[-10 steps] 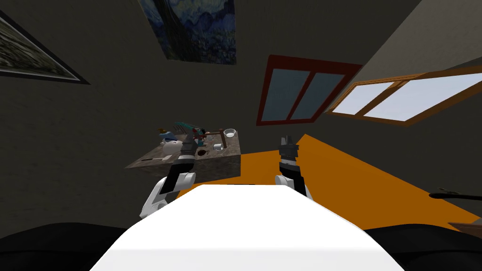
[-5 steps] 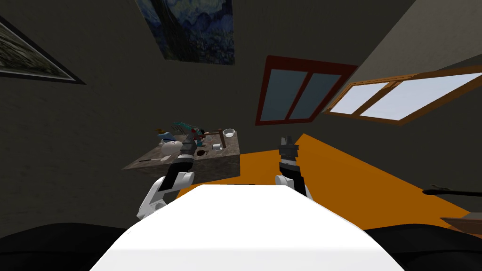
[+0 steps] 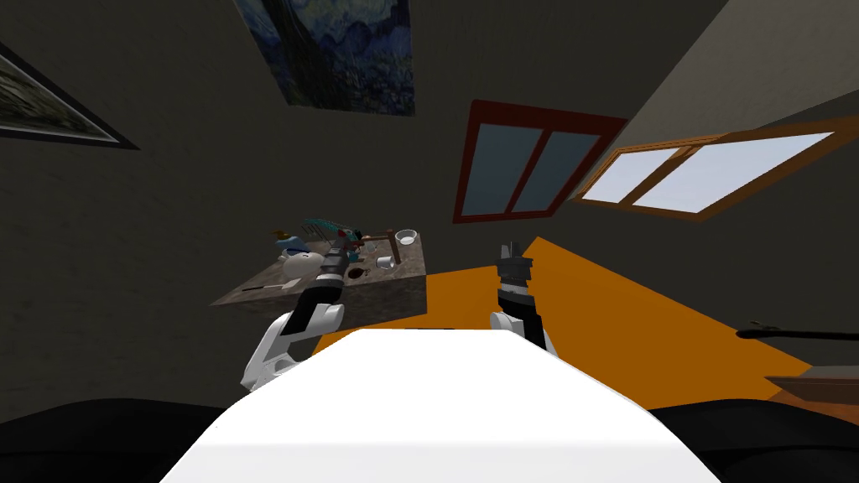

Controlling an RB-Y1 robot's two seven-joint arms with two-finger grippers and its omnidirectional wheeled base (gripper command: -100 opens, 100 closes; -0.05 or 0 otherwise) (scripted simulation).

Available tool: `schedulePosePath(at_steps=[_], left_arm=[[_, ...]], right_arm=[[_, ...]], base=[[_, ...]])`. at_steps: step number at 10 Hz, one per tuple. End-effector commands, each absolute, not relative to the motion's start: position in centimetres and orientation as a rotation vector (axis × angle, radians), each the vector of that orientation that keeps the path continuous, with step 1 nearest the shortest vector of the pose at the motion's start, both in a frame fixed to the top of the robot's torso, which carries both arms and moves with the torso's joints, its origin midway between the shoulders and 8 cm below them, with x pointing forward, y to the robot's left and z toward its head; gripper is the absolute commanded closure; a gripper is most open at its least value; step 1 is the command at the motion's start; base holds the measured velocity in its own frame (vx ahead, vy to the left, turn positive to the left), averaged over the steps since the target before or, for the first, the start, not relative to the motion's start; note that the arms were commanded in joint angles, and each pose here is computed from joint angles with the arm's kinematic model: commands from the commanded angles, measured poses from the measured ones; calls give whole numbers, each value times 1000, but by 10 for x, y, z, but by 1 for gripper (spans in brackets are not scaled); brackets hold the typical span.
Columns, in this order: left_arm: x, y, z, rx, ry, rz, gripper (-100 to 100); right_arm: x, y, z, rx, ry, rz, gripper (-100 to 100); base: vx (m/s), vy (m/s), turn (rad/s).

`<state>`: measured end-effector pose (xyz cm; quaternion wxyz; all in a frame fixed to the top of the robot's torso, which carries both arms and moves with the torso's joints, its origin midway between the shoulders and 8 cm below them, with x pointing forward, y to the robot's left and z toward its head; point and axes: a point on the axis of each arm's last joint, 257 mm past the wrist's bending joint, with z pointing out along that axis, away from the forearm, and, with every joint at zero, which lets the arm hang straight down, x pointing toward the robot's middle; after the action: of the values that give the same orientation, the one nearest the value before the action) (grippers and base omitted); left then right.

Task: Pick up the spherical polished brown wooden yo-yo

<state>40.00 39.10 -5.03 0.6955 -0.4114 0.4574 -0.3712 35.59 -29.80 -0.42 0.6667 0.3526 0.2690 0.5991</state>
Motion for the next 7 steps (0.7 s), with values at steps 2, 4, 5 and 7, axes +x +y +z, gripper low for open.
schedulePosePath(at_steps=[2, 4, 5, 7], left_arm=[[401, 405, -63, -976, 1051, -779, -100], [402, 414, -69, -1007, 1063, -748, -100], [402, 416, -74, -1028, 1075, -737, -100], [402, 424, -80, -1059, 1085, -709, -100]], right_arm=[[356, -298, -4, 796, 607, 1352, 0], [356, -298, -4, 796, 607, 1352, 0], [356, -298, -4, 796, 607, 1352, 0], [356, -298, -4, 796, 607, 1352, 0]], base=[[-6, -5, -49], [-1, -1, -31], [-3, 1, -34], [0, 1, -34]])
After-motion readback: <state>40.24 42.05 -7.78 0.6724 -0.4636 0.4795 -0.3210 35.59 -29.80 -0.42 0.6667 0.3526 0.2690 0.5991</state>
